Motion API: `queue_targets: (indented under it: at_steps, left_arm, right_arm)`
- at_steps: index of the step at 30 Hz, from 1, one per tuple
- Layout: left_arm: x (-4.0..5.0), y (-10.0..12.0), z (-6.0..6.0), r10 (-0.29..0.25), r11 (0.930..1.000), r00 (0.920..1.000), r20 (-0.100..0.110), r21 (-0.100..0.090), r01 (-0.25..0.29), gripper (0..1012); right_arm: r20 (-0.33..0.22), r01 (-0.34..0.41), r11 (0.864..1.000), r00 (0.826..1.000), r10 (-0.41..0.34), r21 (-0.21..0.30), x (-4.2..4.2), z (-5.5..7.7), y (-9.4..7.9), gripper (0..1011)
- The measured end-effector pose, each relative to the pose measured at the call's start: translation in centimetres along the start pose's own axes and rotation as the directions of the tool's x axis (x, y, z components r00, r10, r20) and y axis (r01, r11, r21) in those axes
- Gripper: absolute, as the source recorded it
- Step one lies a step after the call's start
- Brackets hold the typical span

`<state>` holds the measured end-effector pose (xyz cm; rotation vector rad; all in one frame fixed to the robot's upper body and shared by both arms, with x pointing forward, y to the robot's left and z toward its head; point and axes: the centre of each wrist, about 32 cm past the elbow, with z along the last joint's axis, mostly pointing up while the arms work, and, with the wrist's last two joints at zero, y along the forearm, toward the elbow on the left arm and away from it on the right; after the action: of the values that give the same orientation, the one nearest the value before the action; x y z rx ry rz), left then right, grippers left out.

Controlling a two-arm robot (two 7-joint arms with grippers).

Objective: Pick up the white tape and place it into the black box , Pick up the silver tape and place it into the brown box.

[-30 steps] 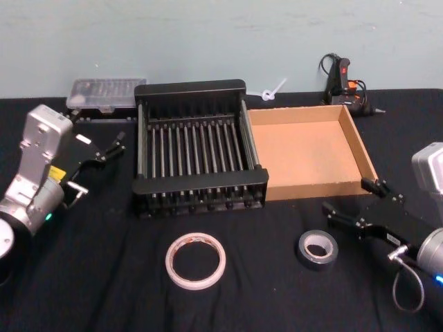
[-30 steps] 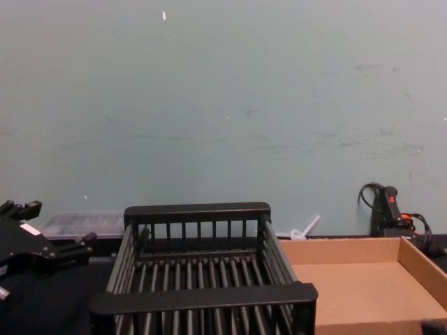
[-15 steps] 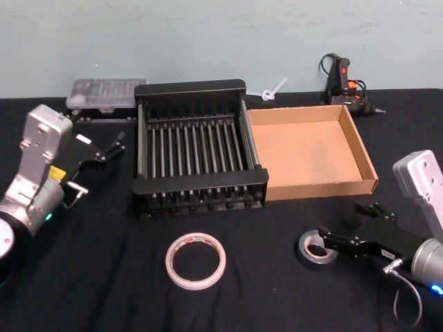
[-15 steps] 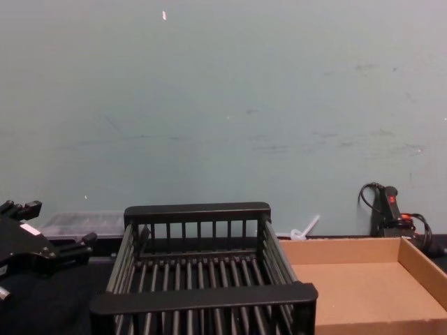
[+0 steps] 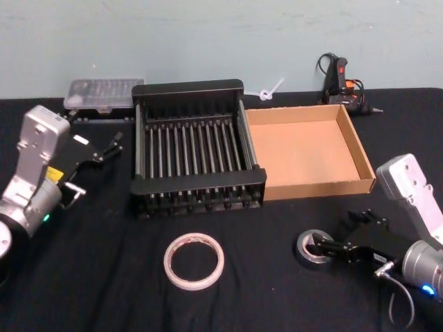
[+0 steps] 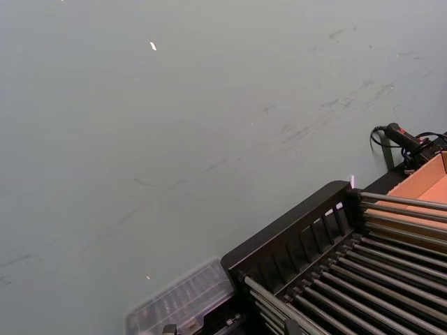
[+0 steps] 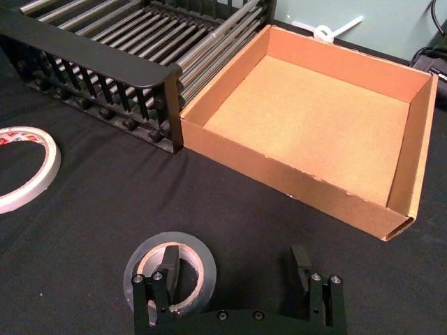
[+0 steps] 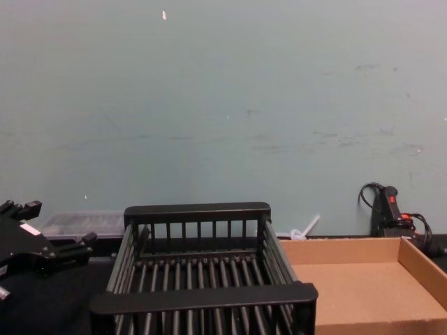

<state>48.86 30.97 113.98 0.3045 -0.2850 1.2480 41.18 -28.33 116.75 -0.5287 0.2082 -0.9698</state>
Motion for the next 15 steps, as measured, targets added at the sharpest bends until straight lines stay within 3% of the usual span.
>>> queue_targets:
  at_steps: [15]
  left_arm:
    - [0.00,0.00,0.00,0.000,1.0000,1.0000,0.000,0.000,0.000,1001]
  right_arm:
    - [0.006,-0.017,1.000,1.000,0.017,-0.024,-0.23,-0.02,0.59,1003]
